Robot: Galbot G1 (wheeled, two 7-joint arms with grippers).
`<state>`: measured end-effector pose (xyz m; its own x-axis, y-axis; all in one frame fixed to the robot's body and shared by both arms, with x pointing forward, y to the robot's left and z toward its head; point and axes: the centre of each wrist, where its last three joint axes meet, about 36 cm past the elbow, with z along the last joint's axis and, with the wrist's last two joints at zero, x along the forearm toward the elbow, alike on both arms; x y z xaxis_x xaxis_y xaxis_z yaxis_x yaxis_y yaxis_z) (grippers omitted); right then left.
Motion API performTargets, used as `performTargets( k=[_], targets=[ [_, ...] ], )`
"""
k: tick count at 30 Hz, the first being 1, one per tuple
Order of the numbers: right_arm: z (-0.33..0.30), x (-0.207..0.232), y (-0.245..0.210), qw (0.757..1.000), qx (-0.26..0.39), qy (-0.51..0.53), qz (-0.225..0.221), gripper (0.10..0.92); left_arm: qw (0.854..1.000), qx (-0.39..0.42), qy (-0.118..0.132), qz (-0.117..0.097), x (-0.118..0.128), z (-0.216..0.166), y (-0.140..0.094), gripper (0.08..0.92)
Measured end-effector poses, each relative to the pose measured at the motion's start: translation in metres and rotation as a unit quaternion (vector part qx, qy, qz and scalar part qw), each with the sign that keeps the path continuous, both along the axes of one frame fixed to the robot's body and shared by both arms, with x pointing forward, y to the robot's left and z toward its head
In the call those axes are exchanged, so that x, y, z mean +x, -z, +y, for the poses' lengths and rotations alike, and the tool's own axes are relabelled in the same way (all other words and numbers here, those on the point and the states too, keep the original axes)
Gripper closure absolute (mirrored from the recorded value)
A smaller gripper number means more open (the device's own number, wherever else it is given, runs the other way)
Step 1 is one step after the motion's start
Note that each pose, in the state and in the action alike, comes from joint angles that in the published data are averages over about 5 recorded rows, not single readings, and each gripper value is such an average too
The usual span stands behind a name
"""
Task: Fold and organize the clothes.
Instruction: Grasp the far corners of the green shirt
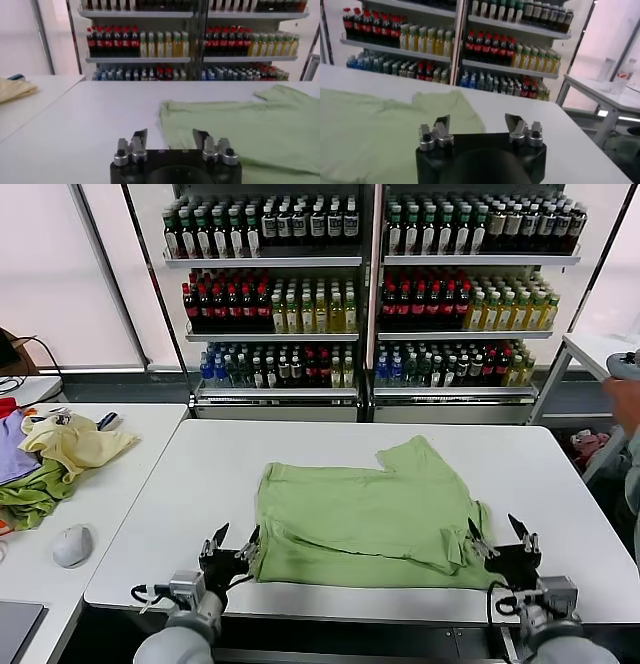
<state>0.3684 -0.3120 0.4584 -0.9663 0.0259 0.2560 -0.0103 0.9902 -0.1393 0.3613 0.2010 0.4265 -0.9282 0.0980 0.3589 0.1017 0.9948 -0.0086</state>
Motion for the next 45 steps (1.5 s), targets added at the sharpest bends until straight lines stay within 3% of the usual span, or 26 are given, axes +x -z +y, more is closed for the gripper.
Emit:
performTargets(
  k=[3,13,25,39,45],
  targets=[
    [0.001,0.032,0.004,1.000,0.006,-0.002,0.003,0.200,1.000,0.005,0.002,-0.001,0.026,-0.006,0.006,0.186],
    [0.014,0.127,0.013,1.000,0.014,-0.011,0.026,0.200,1.000,0.031,-0.001,0.008,0.114,-0.029,0.020,0.177],
    [0.020,0.218,0.020,0.997,0.014,-0.007,0.074,0.200,0.998,0.052,-0.012,0.028,0.194,-0.048,0.021,0.177],
    [0.029,0.282,0.034,0.991,0.024,-0.006,0.133,0.200,0.994,0.066,-0.015,0.080,0.231,-0.053,0.028,0.179],
    [0.033,0.297,0.041,0.988,0.031,-0.012,0.150,0.265,0.994,0.061,-0.013,0.093,0.234,-0.054,0.029,0.302]
  ],
)
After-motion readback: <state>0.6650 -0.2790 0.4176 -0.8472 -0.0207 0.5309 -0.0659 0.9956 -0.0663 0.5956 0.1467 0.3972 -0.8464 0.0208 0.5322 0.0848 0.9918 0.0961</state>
